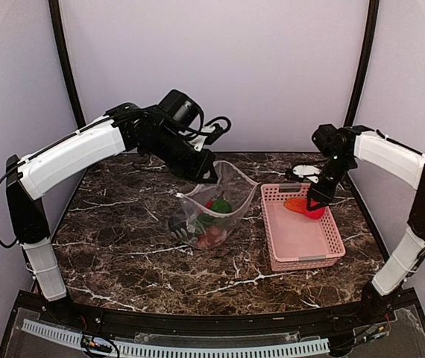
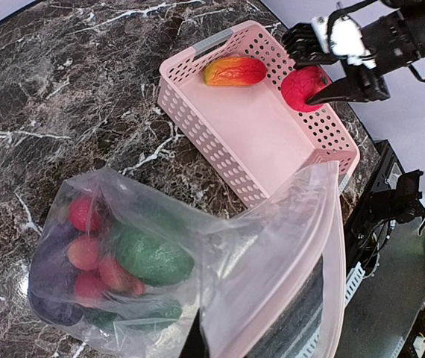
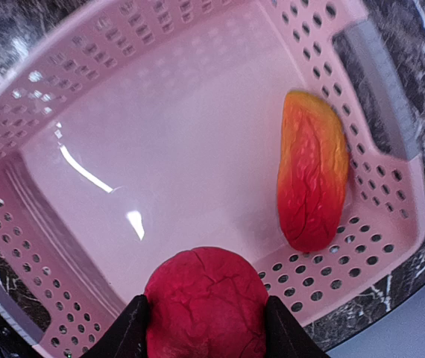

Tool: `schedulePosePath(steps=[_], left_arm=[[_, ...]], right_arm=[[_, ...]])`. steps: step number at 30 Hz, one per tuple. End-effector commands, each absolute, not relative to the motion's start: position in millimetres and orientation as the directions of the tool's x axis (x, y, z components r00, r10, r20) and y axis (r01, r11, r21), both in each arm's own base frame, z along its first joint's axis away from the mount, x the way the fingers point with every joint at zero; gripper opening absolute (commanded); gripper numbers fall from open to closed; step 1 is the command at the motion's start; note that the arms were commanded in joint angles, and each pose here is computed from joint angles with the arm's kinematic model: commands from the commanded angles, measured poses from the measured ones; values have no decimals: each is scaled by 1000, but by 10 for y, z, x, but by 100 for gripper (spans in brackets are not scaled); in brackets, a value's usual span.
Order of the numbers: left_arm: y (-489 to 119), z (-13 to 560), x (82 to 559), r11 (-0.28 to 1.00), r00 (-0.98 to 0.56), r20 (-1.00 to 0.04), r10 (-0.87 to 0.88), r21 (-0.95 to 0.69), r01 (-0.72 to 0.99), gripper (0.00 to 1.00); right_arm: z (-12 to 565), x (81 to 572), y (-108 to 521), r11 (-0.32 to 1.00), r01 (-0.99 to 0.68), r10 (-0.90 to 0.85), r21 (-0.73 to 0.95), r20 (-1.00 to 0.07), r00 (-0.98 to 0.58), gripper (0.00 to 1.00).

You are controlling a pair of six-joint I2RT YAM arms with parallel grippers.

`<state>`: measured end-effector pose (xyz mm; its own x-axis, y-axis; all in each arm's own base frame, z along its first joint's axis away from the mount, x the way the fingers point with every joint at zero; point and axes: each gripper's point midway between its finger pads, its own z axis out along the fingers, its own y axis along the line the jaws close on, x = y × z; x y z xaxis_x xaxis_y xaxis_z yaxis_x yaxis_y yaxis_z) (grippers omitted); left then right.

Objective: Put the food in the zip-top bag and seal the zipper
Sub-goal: Pick up the fake vegetable from the bin, then place the fake vegetable in the zipper food storage bag.

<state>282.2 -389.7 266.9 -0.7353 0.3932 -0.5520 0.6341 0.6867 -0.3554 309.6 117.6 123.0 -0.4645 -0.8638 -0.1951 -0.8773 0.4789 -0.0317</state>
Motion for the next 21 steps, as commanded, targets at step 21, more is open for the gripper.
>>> schedulePosePath(steps=[21], left_arm=[[-3783,2887,2744,692,-749,-566,345,-385,610,1]], right_arm=[[3877,2280,2908,-114,-991,-422,71,-906,-16,33]])
